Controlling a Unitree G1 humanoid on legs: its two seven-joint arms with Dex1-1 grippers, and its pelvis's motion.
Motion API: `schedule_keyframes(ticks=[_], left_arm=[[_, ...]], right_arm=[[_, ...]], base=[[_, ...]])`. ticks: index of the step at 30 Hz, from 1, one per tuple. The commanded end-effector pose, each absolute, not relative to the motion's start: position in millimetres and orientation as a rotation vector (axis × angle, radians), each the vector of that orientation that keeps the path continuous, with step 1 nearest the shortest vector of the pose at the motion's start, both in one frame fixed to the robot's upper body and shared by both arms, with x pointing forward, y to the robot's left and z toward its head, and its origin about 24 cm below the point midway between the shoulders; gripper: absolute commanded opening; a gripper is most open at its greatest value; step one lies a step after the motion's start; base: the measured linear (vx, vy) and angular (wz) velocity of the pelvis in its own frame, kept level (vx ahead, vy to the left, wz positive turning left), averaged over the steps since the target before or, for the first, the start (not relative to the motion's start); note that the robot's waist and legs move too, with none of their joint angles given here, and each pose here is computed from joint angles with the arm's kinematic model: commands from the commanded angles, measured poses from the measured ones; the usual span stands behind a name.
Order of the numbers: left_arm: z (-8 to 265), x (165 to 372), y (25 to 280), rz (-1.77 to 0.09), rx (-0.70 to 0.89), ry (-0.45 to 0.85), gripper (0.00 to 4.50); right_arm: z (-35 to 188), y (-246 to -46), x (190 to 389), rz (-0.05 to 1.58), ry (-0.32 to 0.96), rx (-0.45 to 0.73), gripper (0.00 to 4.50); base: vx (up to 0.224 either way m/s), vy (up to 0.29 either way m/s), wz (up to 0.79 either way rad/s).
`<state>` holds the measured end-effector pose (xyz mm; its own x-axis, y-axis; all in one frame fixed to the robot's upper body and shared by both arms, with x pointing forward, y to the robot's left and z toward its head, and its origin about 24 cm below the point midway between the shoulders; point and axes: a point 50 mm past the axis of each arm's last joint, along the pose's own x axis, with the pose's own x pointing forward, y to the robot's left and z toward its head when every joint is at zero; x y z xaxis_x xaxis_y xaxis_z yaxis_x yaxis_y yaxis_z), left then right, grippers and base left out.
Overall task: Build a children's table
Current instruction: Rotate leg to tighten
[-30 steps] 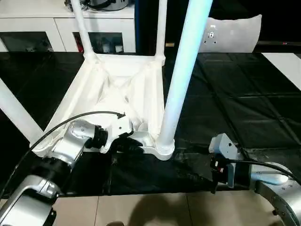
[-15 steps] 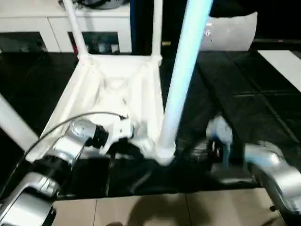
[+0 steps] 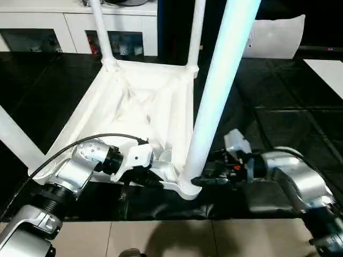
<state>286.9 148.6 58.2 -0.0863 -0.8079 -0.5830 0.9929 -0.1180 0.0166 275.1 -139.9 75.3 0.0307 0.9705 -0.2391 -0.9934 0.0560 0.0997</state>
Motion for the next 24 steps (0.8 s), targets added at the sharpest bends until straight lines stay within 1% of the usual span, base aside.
schedule_keyframes(ticks=[1, 2, 4, 6, 9, 11, 15, 18, 21, 22, 24], left_arm=[[55.0, 278.0, 139.2, -1.718, 0.557, 0.46, 0.0], [55.0, 278.1, 139.3, -1.718, 0.559, 0.461, 0.0], [54.9, 278.2, 139.5, -1.718, 0.56, 0.462, 0.0], [54.8, 278.3, 139.8, -1.719, 0.562, 0.465, 0.0], [54.3, 278.2, 140.7, -1.719, 0.561, 0.473, 0.0], [53.9, 278.6, 141.4, -1.702, 0.543, 0.478, 0.0], [53.7, 279.9, 140.7, -1.665, 0.501, 0.476, 0.0], [53.9, 284.0, 131.8, -1.583, 0.451, 0.442, 0.0], [54.1, 289.7, 119.9, -1.489, 0.408, 0.419, 0.0], [54.1, 290.2, 118.6, -1.481, 0.404, 0.418, 0.0], [55.5, 294.7, 108.3, -1.421, 0.352, 0.403, 0.0]], right_arm=[[80.5, -137.9, 280.1, 1.537, 0.246, -0.109, 2.81], [80.0, -137.4, 280.3, 1.545, 0.25, -0.104, 2.69], [79.4, -136.9, 280.0, 1.555, 0.256, -0.102, 2.69], [77.2, -136.7, 278.8, 1.574, 0.277, -0.092, 2.41], [73.8, -137.3, 277.5, 1.592, 0.304, -0.077, 2.23], [72.6, -137.0, 276.6, 1.599, 0.315, -0.057, 2.03], [71.4, -135.6, 273.5, 1.597, 0.33, -0.022, 2.01], [68.9, -129.1, 264.6, 1.543, 0.34, 0.038, 1.99], [63.8, -117.1, 257.4, 1.446, 0.338, 0.021, 1.99], [63.2, -115.8, 256.8, 1.435, 0.339, 0.019, 1.99], [59.4, -104.0, 255.8, 1.351, 0.34, 0.027, 1.99]], base=[[0.0, 0.0, 0.0], [0.0, 0.0, 0.0], [0.0, 0.0, 0.0], [0.0, 0.0, 0.0], [0.0, 0.0, 0.0], [0.0, 0.0, 0.0], [0.0, 0.0, 0.0], [0.0, 0.0, 0.0], [0.0, 0.0, 0.0], [0.0, 0.0, 0.0], [0.0, 0.0, 0.0]])
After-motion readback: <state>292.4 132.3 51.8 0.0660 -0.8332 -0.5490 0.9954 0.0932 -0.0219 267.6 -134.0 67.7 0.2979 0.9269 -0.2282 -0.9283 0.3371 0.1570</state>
